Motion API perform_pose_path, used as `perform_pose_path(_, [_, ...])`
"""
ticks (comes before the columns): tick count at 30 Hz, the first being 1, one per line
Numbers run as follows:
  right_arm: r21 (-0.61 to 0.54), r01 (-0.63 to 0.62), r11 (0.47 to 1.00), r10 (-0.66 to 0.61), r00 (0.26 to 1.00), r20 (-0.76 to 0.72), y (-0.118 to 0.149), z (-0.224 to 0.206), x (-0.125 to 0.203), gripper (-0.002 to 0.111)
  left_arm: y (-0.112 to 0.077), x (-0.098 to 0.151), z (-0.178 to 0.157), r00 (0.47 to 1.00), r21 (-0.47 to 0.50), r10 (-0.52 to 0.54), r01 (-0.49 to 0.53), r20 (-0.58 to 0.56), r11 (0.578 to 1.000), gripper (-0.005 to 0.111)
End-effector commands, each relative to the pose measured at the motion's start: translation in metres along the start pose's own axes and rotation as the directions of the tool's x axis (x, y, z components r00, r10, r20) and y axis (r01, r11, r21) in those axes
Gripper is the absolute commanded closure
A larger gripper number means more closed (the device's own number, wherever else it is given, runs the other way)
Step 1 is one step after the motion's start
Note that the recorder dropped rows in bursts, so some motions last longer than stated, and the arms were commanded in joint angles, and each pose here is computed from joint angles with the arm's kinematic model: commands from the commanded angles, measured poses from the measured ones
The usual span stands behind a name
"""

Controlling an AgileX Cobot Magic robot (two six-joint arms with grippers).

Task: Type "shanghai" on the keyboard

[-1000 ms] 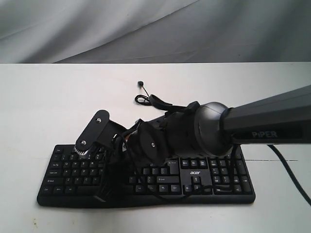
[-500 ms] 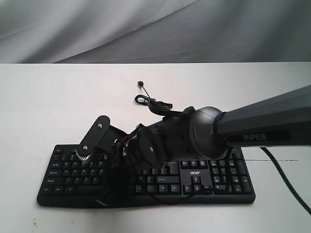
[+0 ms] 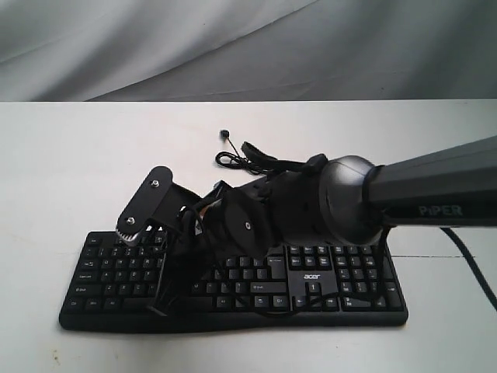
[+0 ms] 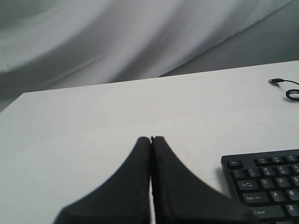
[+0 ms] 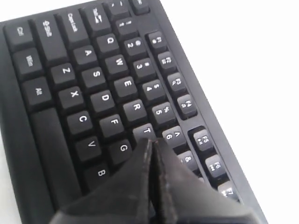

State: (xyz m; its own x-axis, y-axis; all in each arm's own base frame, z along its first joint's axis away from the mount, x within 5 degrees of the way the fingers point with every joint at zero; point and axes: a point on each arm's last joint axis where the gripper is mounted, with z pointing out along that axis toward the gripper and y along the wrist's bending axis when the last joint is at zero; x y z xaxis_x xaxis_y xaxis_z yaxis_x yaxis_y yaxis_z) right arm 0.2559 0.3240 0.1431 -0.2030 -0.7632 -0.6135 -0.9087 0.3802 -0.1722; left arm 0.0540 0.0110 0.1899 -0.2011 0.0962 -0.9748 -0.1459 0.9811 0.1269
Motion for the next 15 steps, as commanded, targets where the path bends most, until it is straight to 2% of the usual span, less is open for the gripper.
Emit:
perform_pose_path(1, [0.009, 0.015, 1.0, -0.015, 1.0, 0.005, -0.004, -0.003, -0.001, 0.108, -0.001, 0.0, 0.0, 1.0, 0.008, -0.005, 0.005, 0.011, 1.0, 0.107])
perform_pose_path(8, [0.022, 0.021, 1.0, -0.022, 0.999, 0.031, -0.005, -0.002, -0.007, 0.108, -0.001, 0.0, 0.0, 1.0, 0.008, -0.005, 0.005, 0.011, 1.0, 0.107])
perform_pose_path(15, [-0.01, 0.071, 0.997, -0.07, 0.996, 0.058, -0.001, 0.015, -0.046, 0.108, -0.001, 0.0, 0.0, 1.0, 0.008, -0.005, 0.005, 0.011, 1.0, 0.107])
